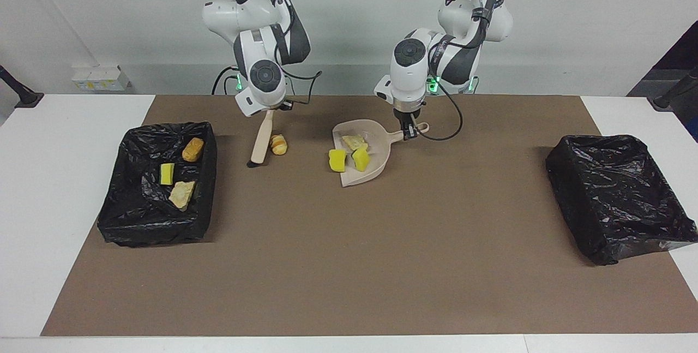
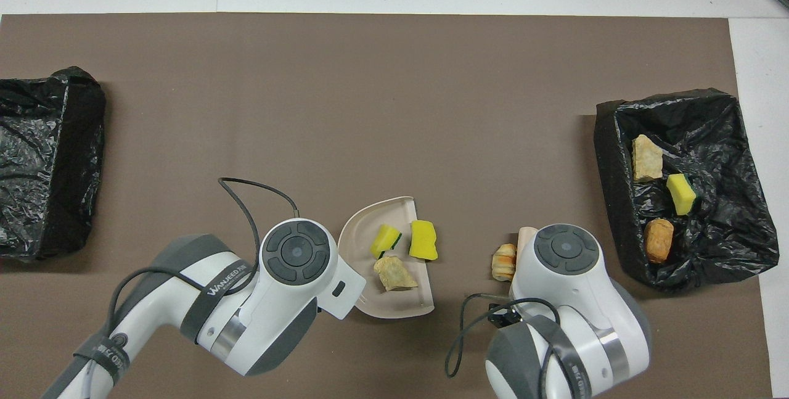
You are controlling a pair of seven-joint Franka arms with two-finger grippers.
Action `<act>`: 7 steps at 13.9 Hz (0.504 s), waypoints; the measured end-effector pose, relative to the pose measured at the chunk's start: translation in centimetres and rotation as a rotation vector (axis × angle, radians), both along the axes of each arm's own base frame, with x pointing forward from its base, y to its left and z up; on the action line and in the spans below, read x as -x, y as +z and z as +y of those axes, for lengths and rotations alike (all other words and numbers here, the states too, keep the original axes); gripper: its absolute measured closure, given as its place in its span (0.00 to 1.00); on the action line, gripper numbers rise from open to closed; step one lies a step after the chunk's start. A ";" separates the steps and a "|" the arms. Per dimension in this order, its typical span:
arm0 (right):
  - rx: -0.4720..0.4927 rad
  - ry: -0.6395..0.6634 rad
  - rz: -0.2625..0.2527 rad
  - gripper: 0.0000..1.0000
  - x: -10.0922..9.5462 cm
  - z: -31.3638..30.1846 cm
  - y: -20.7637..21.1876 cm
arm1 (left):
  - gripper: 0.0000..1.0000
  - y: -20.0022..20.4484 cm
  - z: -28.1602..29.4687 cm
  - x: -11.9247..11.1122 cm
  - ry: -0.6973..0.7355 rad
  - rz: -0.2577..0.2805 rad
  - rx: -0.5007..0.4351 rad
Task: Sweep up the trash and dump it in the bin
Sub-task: 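Brush the bread scrap into the dustpan with the right gripper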
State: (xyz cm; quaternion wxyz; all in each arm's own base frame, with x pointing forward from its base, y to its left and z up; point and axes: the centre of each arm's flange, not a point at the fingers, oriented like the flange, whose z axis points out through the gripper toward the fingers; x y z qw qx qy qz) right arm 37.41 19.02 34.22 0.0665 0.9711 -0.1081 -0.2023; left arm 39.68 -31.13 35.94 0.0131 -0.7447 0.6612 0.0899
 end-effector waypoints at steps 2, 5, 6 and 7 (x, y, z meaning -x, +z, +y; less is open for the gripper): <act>-0.067 -0.022 -0.090 0.74 -1.0 1.4 0.0 | 0.69 -0.1 0.1 -0.1 0.003 0.000 0.000; -0.136 -0.008 -0.151 0.74 -1.5 4.5 -0.7 | 0.69 -0.1 0.2 -0.1 0.005 0.000 0.001; -0.152 0.008 -0.166 0.74 -1.5 5.8 -1.1 | 0.69 -0.1 0.3 -0.2 0.008 0.000 0.001; -0.163 0.021 -0.177 0.74 -1.4 6.9 -1.4 | 0.69 -0.1 0.5 -0.4 0.012 -0.001 0.002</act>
